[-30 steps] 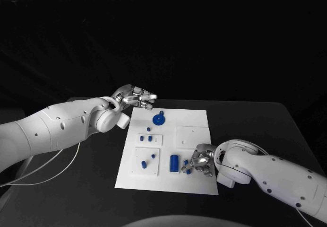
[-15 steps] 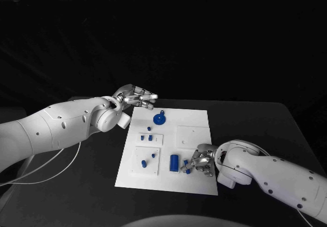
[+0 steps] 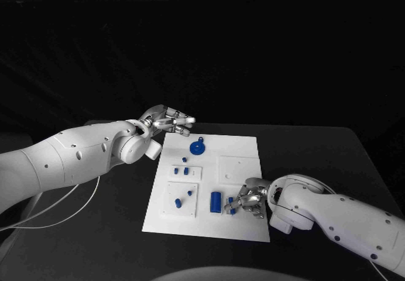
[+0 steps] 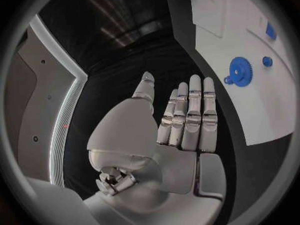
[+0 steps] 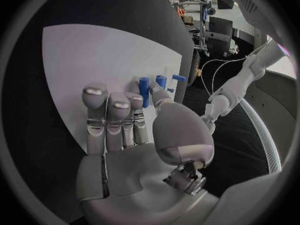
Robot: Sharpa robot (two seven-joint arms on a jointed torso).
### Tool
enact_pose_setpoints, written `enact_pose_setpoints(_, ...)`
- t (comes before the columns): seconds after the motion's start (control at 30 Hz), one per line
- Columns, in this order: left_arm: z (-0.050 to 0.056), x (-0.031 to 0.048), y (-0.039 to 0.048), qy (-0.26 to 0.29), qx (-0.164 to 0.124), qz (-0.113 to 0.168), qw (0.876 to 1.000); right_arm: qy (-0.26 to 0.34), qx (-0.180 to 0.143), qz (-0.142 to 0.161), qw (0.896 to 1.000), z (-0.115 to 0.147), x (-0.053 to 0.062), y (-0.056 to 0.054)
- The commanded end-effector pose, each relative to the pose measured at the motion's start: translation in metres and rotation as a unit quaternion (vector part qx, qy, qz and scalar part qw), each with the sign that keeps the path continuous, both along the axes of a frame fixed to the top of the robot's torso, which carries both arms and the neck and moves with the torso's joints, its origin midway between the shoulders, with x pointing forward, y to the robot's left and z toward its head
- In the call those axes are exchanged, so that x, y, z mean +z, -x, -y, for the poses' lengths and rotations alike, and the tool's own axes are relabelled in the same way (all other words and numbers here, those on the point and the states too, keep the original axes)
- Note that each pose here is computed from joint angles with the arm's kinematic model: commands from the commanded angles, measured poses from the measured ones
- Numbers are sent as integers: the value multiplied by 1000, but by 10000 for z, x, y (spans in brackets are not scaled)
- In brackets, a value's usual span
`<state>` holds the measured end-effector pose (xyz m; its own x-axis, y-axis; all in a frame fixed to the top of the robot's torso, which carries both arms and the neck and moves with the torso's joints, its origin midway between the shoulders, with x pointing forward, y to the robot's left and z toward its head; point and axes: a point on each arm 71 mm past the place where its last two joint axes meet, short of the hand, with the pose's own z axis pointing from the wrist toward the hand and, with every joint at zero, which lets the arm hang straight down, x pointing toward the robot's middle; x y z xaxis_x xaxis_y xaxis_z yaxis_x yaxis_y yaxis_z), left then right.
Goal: Assemble the parts on the task board
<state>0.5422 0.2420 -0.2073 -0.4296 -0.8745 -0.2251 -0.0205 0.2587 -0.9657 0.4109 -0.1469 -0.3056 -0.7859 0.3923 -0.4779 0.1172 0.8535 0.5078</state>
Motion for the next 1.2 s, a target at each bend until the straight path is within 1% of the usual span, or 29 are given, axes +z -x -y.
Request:
enact_pose_setpoints(0.03, 16, 4, 5, 2, -8, 0, 1000, -24, 2, 9, 1000, -38, 26, 7)
enact_pose_setpoints(1.0, 15, 0, 6, 0, -9, -2, 1000, -25, 8, 7, 1000, -24, 35, 39)
enact_pose_setpoints(1.2, 17, -1, 6, 0, -9, -2, 1000, -9, 9, 22, 1000, 4, 18, 36)
